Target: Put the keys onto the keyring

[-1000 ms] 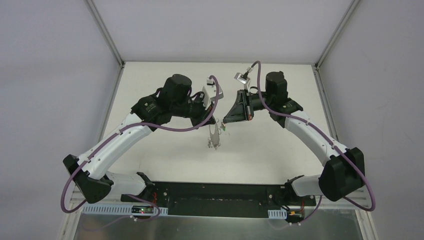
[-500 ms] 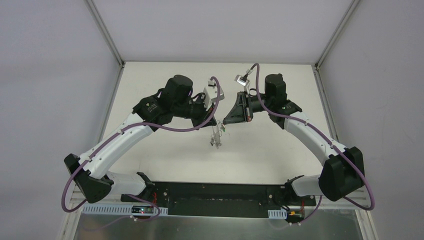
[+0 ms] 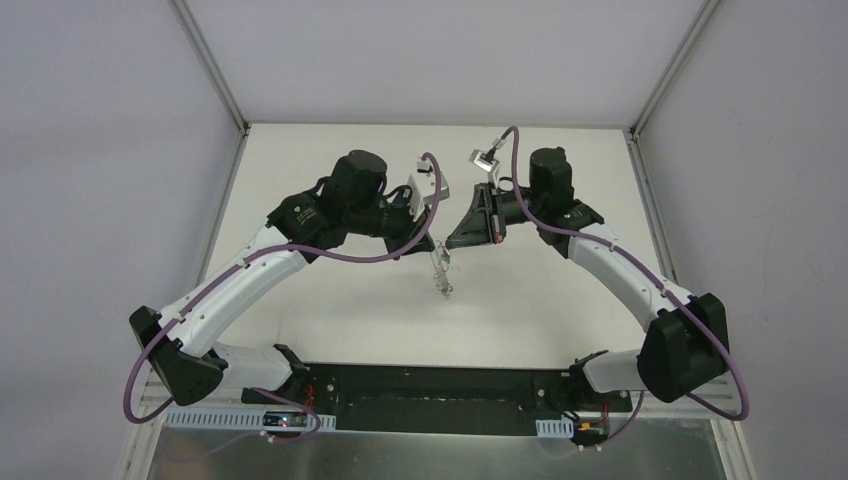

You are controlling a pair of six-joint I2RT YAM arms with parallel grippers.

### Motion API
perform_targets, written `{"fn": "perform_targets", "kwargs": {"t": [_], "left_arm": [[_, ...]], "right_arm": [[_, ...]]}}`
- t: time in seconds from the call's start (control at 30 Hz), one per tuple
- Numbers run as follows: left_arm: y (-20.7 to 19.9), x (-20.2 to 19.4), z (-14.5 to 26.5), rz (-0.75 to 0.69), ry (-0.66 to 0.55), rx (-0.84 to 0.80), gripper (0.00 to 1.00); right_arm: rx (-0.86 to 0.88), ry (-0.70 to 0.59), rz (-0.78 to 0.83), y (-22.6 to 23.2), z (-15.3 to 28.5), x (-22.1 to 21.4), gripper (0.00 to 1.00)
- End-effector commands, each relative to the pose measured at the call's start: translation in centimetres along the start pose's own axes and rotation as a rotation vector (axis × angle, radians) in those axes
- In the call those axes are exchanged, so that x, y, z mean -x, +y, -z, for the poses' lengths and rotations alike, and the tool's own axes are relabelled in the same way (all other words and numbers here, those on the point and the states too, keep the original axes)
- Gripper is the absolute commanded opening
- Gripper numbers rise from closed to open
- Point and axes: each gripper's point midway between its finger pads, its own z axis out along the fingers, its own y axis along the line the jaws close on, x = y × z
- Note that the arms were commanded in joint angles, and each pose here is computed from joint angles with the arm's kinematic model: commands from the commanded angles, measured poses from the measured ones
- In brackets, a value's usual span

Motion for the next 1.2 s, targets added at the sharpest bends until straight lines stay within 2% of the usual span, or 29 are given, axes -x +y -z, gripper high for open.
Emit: {"fn": "perform_targets", "kwargs": {"t": [0.0,0.9,1.17], "left_arm": [[-0.9,1.4,-0.2,-0.021,-0.043,-0.036,0.00],[-0.6,1.1,0.0,-0.035,-0.043,-0.013,0.00],[-0.9,1.3,0.2,-0.036,-0.052,-0.021,0.00]], "right_arm": [[0.033,0.002,0.066,0.9,-0.1,0.2,0.00],[0.072,0.025,0.081,1.9,0.1,-0.2,0.00],[0.044,0.025,0.067,0.8,0.0,-0.7,0.00]]}}
